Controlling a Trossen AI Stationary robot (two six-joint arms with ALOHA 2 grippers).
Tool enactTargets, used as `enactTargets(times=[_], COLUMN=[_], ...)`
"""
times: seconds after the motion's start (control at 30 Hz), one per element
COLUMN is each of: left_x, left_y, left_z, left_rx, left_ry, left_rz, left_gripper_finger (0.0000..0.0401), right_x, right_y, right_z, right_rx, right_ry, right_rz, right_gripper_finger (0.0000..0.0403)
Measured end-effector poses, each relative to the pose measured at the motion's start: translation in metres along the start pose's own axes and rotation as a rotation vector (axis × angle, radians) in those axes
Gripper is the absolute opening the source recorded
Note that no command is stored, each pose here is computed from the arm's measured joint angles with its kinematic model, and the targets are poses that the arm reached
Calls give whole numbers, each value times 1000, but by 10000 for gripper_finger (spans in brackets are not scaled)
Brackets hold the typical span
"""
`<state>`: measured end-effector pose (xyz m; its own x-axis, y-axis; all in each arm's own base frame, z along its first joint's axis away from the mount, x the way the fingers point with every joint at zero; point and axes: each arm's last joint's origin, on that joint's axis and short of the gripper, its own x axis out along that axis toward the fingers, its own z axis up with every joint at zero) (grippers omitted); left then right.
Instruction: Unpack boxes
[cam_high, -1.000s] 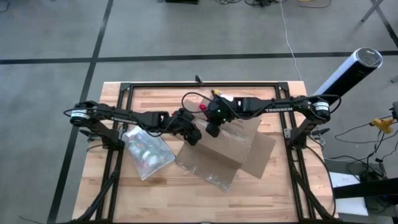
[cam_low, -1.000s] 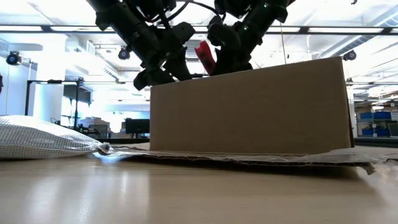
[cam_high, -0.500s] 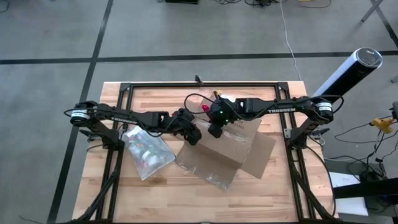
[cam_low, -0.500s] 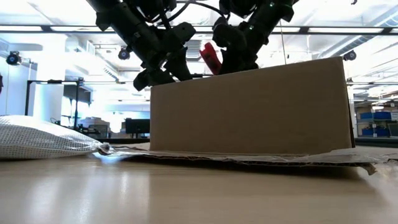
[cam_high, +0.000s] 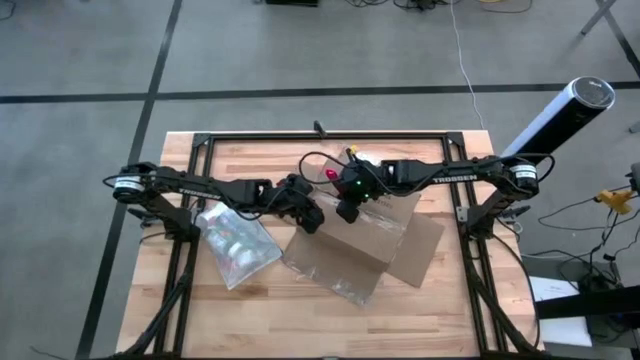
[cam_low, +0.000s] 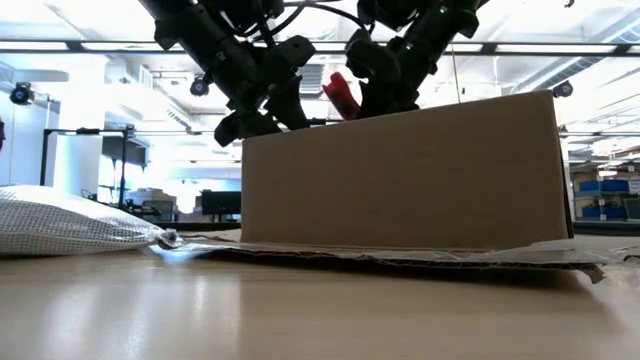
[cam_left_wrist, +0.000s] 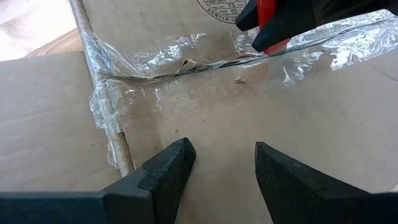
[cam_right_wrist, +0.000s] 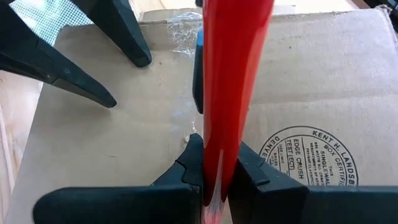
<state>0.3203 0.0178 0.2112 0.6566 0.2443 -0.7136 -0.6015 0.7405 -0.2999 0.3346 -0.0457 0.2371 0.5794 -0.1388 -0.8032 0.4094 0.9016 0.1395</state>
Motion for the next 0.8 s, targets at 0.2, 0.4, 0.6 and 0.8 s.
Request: enactTargets(times=[0.2, 0.4, 0.6, 0.8], left_x=[0, 0, 0, 0], left_y=[1, 2, 2, 3], left_z=[0, 0, 0, -1], left_rx=[-2, -1, -2, -7], left_ry=[1, 8, 10, 11], left_rz=[0, 11, 11, 18], left_gripper_finger=[178, 178, 178, 178], right_x=[8, 15, 0, -29], right_y=[-2, -3, 0, 0], right_z=[-11, -24, -19, -12], right_rx=[23, 38, 43, 75], right_ry=[12, 47, 9, -57], right_rz=[7, 13, 17, 26], right_gripper_finger=[17, 17, 17, 17])
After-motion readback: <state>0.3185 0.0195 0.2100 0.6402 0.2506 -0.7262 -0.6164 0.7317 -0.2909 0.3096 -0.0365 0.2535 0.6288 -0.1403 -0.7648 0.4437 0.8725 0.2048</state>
